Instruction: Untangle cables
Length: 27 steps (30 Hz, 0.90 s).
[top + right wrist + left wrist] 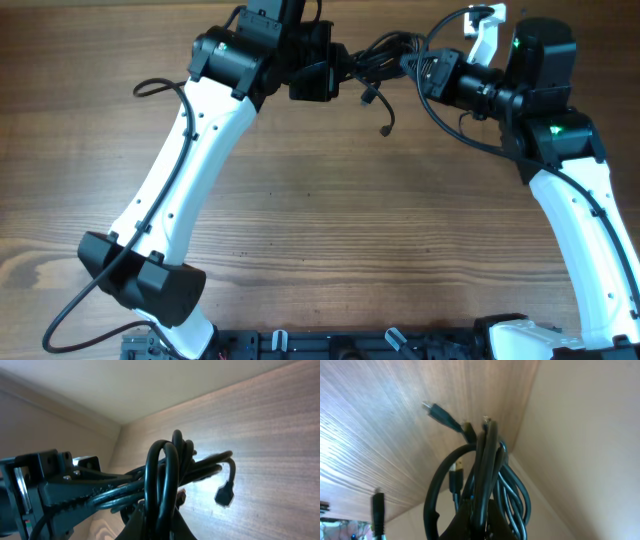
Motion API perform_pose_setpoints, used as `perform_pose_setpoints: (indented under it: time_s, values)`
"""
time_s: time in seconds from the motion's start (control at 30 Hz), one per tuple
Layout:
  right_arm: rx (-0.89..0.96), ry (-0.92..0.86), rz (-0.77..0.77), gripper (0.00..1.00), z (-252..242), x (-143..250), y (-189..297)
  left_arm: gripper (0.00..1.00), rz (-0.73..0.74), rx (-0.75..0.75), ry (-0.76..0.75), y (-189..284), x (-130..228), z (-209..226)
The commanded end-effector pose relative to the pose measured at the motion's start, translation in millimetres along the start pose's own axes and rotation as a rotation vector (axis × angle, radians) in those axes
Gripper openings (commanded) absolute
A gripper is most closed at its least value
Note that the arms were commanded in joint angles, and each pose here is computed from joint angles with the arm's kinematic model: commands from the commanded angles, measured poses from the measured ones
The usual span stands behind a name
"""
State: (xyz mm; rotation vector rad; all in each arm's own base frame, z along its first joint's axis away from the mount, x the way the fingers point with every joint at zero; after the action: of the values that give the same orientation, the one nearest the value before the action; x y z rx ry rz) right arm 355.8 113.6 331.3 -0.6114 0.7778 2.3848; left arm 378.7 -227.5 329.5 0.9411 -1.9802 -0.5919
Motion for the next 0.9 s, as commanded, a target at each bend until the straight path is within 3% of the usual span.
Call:
perform_pose_setpoints:
  time_s: [0.0,0.1,0.27,0.4,0.5,0.57,0.67,0.73,0.77,0.8,0.87]
  values:
    - [0.077,0.037,0.033,0.04,-13,4,9,0.04,-0.304,0.003,-0.171,17,-29,5]
    - [0.162,0.071,0.155,0.04,-29,22,24,0.04,-0.53,-0.039,-0.419,23,-54,1]
    - [0.197,0.178,0.386,0.04,-39,62,39,0.04,-0.609,-0.1,-0.69,25,-61,-5]
    - [0.092,0.303,0.566,0.04,-33,94,52,0.04,-0.613,-0.102,-0.72,25,-61,-6]
    - [0.082,0.297,0.551,0.04,-32,91,50,0.04,-0.612,-0.098,-0.719,25,-61,-7]
    - [0.097,0.212,0.456,0.13,-29,75,41,0.04,-0.58,-0.065,-0.655,23,-57,-8]
    - [0.096,0.132,0.322,0.38,-25,51,29,0.04,-0.407,-0.016,-0.402,14,-42,-1]
    - [0.073,0.125,0.263,0.55,-18,40,22,0.04,-0.205,-0.01,-0.106,8,-21,6]
    - [0.062,0.115,0.228,0.59,-12,35,16,0.04,-0.084,-0.031,0.092,6,-7,9]
    - [0.067,0.109,0.209,0.6,-9,32,13,0.04,-0.009,-0.035,0.172,5,2,8]
    - [0.116,0.092,0.16,0.61,-8,26,8,0.04,0.103,-0.002,0.184,6,16,-3]
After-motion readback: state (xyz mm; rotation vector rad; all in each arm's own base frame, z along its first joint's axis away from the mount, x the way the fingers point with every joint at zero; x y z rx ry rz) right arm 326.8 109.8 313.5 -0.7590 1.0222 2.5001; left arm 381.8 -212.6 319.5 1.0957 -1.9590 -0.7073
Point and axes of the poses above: each gripper's point midway between its finger pads, its own y axis back along the fingers, its own z axis along the line the jaws close on, x = y × z, the point moved 6 cm from there along y, back along the fingers
